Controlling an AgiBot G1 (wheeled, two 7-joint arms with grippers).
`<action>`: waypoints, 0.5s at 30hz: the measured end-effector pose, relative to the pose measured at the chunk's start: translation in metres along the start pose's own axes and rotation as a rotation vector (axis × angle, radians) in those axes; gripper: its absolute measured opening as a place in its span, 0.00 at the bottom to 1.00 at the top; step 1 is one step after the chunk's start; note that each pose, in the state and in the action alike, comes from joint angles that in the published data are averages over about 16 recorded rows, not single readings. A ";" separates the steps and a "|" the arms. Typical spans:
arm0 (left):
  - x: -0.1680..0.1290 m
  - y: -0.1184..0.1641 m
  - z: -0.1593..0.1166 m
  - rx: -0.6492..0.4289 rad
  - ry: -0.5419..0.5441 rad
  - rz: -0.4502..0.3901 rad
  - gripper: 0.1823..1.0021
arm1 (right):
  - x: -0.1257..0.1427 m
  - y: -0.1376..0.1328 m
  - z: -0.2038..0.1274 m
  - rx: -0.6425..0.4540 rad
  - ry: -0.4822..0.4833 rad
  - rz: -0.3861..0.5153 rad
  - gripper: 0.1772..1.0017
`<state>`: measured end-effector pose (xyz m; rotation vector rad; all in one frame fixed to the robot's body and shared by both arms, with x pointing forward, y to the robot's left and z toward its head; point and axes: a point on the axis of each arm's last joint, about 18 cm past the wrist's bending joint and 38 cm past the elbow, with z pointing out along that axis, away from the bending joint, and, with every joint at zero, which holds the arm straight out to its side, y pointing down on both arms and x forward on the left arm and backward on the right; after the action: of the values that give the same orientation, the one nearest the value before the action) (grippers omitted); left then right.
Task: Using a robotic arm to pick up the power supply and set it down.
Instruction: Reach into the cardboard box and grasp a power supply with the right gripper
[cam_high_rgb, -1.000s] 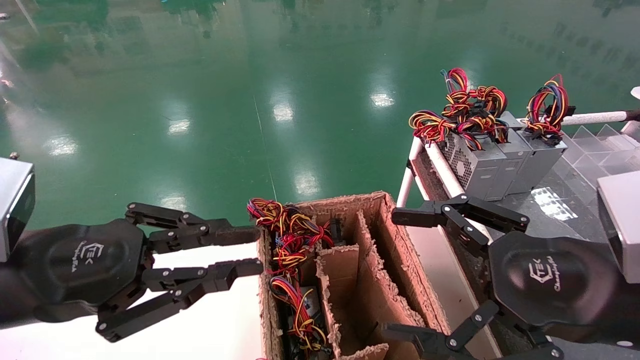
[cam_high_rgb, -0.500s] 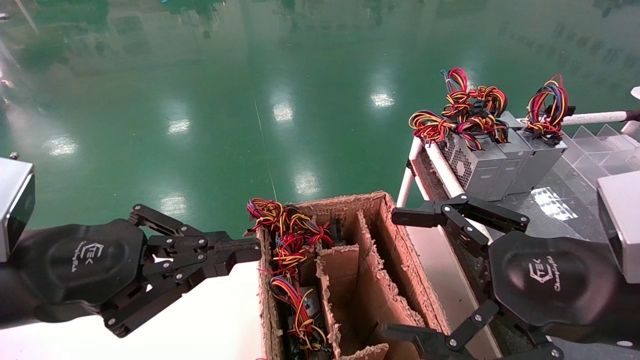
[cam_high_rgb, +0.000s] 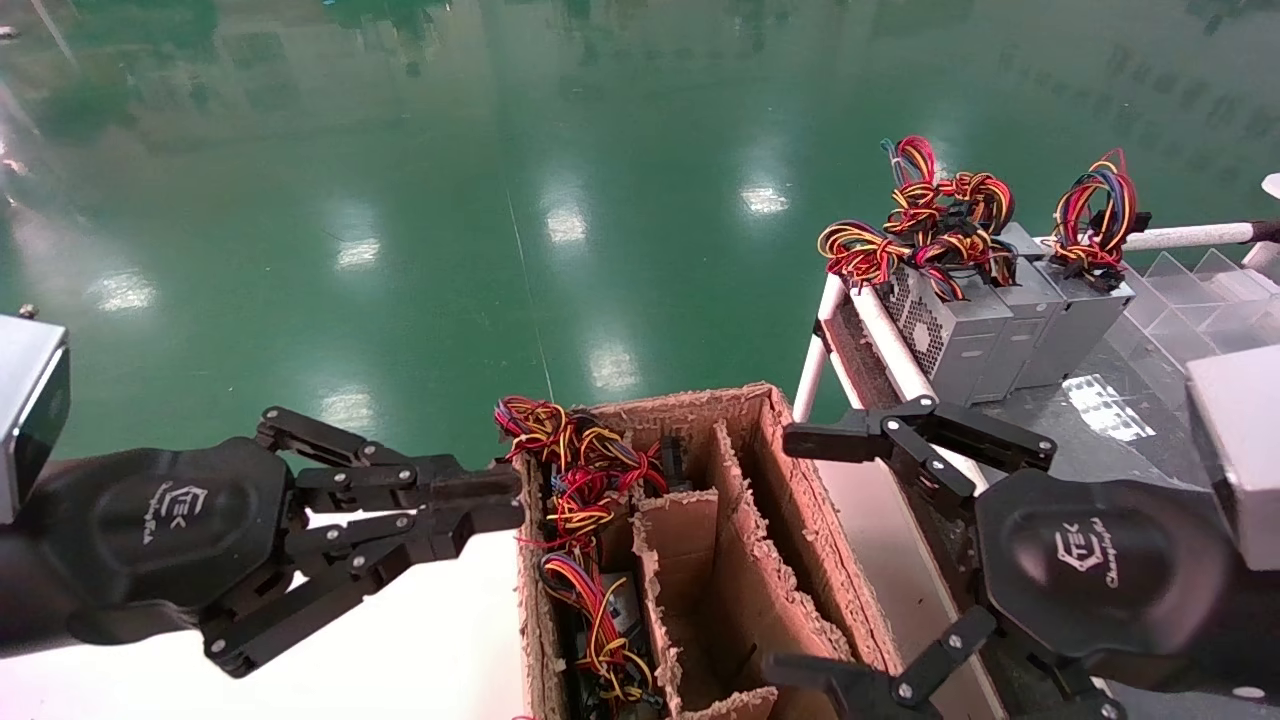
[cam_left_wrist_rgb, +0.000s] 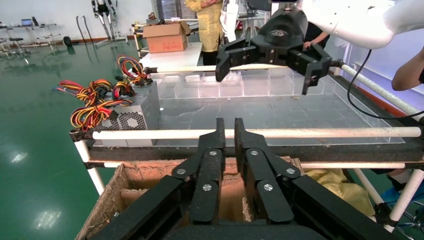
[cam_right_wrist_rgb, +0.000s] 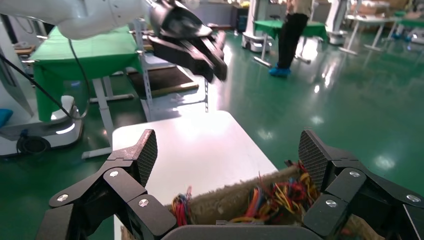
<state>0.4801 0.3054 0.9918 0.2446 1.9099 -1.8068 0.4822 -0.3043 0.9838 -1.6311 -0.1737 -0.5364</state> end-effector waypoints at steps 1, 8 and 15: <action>0.000 0.000 0.000 0.000 0.000 0.000 0.05 | 0.000 0.003 0.001 -0.009 -0.001 0.011 1.00; 0.000 0.000 0.000 0.000 0.000 0.000 0.15 | -0.002 0.029 0.017 -0.092 -0.043 0.105 1.00; 0.000 0.000 0.000 0.000 0.000 0.000 0.31 | -0.011 0.063 0.049 -0.173 -0.133 0.192 1.00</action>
<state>0.4801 0.3054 0.9918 0.2446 1.9099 -1.8068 0.5105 -0.2632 0.9198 -1.8306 -0.0692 -0.3021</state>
